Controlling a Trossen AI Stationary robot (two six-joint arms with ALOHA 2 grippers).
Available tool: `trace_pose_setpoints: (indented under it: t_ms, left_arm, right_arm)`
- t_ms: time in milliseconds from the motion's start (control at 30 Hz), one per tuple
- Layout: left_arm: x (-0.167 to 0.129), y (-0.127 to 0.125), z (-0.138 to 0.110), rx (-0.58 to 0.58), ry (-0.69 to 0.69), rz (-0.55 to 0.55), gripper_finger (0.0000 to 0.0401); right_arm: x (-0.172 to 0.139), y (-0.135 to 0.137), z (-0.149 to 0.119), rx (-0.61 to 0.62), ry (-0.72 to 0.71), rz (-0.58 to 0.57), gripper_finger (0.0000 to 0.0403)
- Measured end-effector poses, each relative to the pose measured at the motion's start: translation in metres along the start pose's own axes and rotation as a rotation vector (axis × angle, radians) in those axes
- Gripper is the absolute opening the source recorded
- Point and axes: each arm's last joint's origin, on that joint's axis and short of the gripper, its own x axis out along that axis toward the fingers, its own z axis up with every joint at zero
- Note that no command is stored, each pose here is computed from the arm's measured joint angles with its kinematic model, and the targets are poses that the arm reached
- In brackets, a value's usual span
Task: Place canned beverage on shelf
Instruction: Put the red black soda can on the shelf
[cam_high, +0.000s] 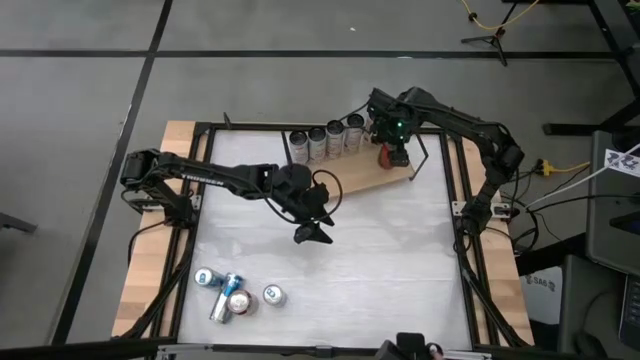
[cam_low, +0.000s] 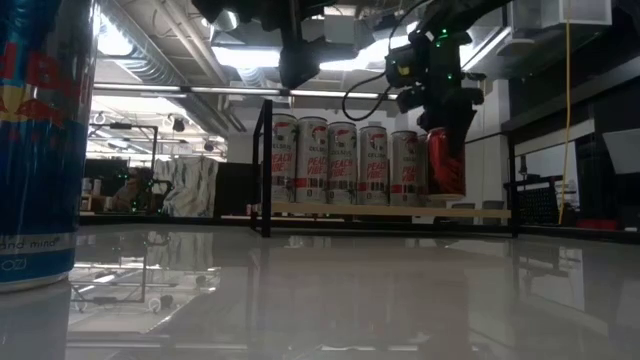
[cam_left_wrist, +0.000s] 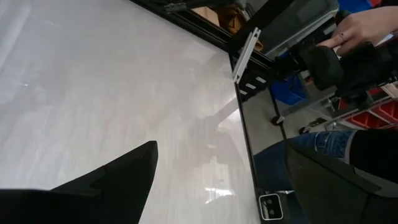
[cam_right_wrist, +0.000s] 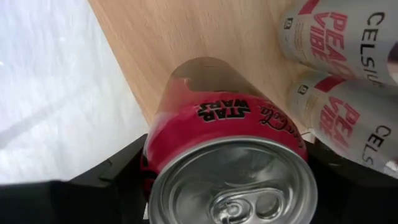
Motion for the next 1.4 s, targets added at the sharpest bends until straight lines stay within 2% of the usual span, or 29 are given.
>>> trace_pose_setpoints:
  t_ms: [467, 1200, 1400]
  left_arm:
    - [0.000, 0.000, 0.000, 0.001, 0.000, -0.001, 0.0340]
    - [0.000, 0.000, 0.000, 0.001, -0.004, 0.008, 0.0340]
    - [0.000, 0.000, 0.000, 0.001, -0.009, 0.016, 0.0340]
  right_arm:
    - [0.000, 0.000, 0.000, 0.180, -0.008, 0.015, 0.0299]
    - [0.018, 0.003, -0.003, 0.237, 0.010, 0.018, 0.0299]
    - [0.018, 0.003, -0.003, 0.237, 0.007, 0.017, 0.0320]
